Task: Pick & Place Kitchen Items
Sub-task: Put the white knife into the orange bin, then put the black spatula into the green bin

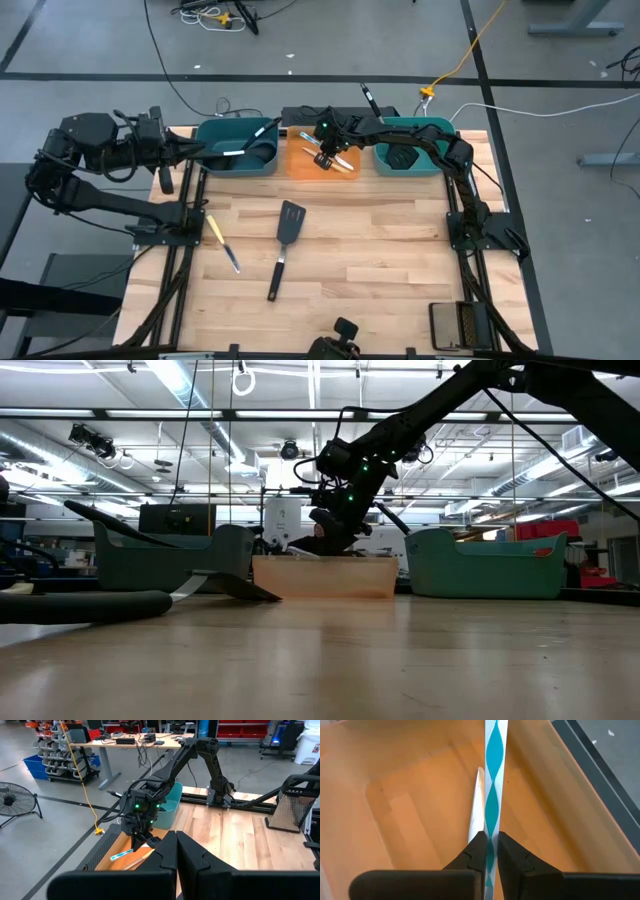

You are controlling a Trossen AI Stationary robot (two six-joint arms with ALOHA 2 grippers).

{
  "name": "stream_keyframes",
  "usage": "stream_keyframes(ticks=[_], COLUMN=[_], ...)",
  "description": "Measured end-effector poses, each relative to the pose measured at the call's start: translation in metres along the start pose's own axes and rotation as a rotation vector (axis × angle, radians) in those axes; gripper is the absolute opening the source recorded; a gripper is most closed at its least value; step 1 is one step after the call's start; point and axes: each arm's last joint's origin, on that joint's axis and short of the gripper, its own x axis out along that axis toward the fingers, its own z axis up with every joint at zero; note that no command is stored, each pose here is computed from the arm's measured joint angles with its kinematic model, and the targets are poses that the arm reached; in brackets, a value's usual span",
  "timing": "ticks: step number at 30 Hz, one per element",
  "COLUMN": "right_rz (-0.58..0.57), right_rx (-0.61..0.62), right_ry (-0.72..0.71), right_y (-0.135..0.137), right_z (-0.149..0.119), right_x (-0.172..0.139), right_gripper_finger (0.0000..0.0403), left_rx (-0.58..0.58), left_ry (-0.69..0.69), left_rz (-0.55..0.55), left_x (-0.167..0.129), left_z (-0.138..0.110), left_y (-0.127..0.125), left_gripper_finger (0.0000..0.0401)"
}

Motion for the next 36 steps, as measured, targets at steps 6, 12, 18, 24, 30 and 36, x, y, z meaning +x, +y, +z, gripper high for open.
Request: stream_keyframes(ticks=[6, 12, 18, 24, 30, 36], right_rz=[0.000, 0.000, 0.000, -0.001, -0.002, -0.002], right_rx=[0.000, 0.000, 0.000, 0.026, 0.032, 0.032], right_ry=[0.000, 0.000, 0.000, -0.009, -0.030, -0.030], right_y=[0.0000, 0.0000, 0.0000, -0.0001, -0.0002, -0.0002], right_z=[0.0000, 0.0000, 0.0000, 0.0009, 0.0029, 0.0029], right_x=[0.0000, 0.0000, 0.0000, 0.0000, 0.0000, 0.0000], right_gripper_finger=[0.0032, 0.0032, 0.0032, 0.0048, 0.0073, 0.0097], left_rx=[-0.002, -0.003, -0.003, -0.003, -0.003, -0.002], left_ry=[0.000, 0.000, 0.000, 0.001, 0.002, 0.003], left_rz=[0.000, 0.000, 0.000, 0.000, 0.000, 0.000], left_x=[0.0000, 0.0000, 0.0000, 0.0000, 0.0000, 0.0000], left_z=[0.0000, 0.0000, 0.0000, -0.0001, -0.0002, -0.0003], left_y=[0.0000, 0.0000, 0.0000, 0.0000, 0.0000, 0.0000], left_gripper_finger=[0.0001, 0.0001, 0.0001, 0.0001, 0.0001, 0.0001])
